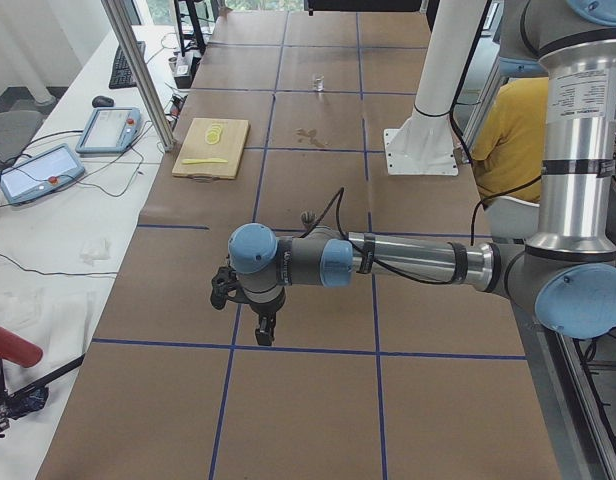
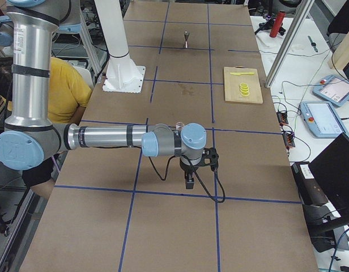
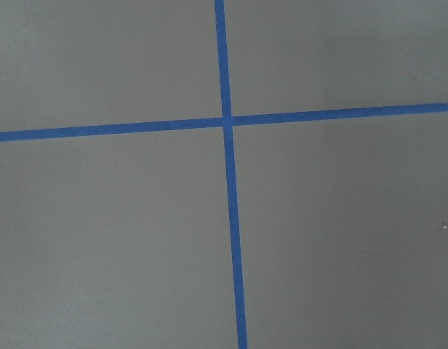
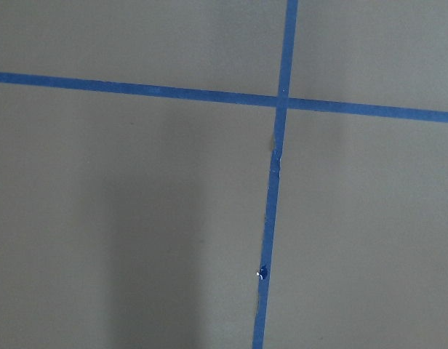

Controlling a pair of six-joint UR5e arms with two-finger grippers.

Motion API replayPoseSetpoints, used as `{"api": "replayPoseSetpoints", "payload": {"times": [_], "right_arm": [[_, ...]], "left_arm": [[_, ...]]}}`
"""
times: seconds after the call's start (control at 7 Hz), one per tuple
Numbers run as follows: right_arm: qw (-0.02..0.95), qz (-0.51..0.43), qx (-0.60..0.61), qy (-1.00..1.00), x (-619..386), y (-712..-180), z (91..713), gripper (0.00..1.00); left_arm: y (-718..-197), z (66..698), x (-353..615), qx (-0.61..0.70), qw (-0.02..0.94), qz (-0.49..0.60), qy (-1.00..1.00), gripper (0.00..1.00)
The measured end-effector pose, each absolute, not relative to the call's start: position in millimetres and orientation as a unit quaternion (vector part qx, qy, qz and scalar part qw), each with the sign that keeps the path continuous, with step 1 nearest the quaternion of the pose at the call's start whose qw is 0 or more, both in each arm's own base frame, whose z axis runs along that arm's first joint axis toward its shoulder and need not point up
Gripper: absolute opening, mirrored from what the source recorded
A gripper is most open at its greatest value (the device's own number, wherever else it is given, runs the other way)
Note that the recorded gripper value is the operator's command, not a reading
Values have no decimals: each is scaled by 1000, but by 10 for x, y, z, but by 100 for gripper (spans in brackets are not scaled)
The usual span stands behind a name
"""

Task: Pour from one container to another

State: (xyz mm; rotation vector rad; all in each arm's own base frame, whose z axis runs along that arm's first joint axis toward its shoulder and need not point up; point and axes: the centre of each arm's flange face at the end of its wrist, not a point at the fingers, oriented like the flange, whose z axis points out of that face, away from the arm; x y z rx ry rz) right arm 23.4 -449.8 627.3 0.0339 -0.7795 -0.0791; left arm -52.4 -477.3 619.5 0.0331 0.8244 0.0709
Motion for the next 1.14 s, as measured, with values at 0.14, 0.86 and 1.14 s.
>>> {"api": "replayPoseSetpoints", "payload": {"times": [0.14,0.86,1.14], "right_arm": [[924,-39,17,-380,234,-4501,6264,100],[924,-38,21,-380,225,-4558,6215,100],[923,-38,24,-381,225,-4570,6183,100]], "left_arm": [[-4773,6189,-522,16,915,34,402,100],[-4791,6085,-515,27,913,38,406,100],[-4797,6076,-515,27,912,38,406,100]]}}
